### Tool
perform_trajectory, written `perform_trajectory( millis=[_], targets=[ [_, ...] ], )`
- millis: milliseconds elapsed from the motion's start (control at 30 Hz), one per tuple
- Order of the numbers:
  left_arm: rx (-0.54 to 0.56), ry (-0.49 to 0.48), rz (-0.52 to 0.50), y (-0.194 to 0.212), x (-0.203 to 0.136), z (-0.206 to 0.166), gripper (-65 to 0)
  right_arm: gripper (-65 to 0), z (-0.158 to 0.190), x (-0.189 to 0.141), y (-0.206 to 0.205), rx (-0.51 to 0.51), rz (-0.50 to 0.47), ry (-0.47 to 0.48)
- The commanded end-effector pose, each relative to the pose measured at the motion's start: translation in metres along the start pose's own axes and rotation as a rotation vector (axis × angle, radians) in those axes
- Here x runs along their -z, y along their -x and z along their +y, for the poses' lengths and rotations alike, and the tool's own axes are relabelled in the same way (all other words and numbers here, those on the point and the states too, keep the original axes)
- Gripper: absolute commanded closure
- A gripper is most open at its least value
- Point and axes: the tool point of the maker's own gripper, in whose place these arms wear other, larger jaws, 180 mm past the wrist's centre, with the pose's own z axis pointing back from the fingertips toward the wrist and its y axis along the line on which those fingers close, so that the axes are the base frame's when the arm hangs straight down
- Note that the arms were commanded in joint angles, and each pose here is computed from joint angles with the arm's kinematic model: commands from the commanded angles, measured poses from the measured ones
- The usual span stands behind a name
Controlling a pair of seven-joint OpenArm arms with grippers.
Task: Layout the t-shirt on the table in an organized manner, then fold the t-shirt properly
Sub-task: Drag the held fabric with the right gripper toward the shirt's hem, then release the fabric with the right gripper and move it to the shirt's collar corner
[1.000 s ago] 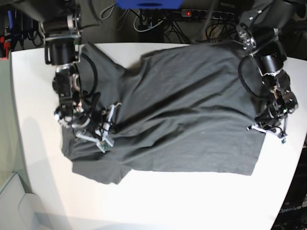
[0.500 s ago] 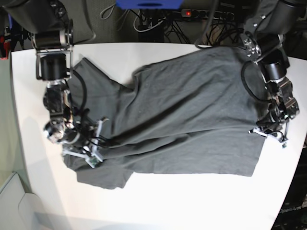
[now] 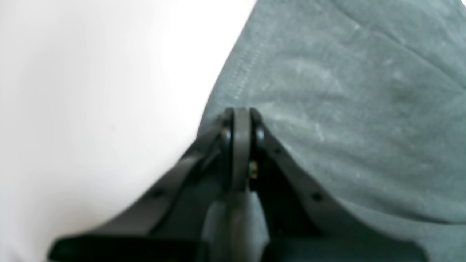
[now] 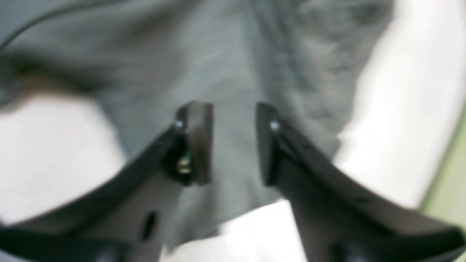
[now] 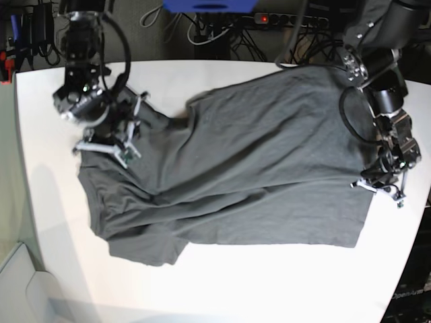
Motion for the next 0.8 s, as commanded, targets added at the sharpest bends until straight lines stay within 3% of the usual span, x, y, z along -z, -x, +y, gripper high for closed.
perform_trajectory(
  millis=[0, 133, 767],
  targets=[
    [0.009, -0.021, -0.008, -0.012, -0.002, 0.007, -0.3, -29.2, -0.002, -0.004, -0.010, 0.007, -0.042, 0.012],
    [0.011, -0.020, -0.007, -0.012, -0.002, 0.007, -0.3, -34.4, 0.026, -0.006, 0.009, 0.045, -0.034, -0.042],
    [0.014, -0.020, -0.002, -0.009, -0.002, 0.007, -0.3, -34.4, 0.061, -0.015, 0.052, 0.066, 0.048, -0.114]
  ],
)
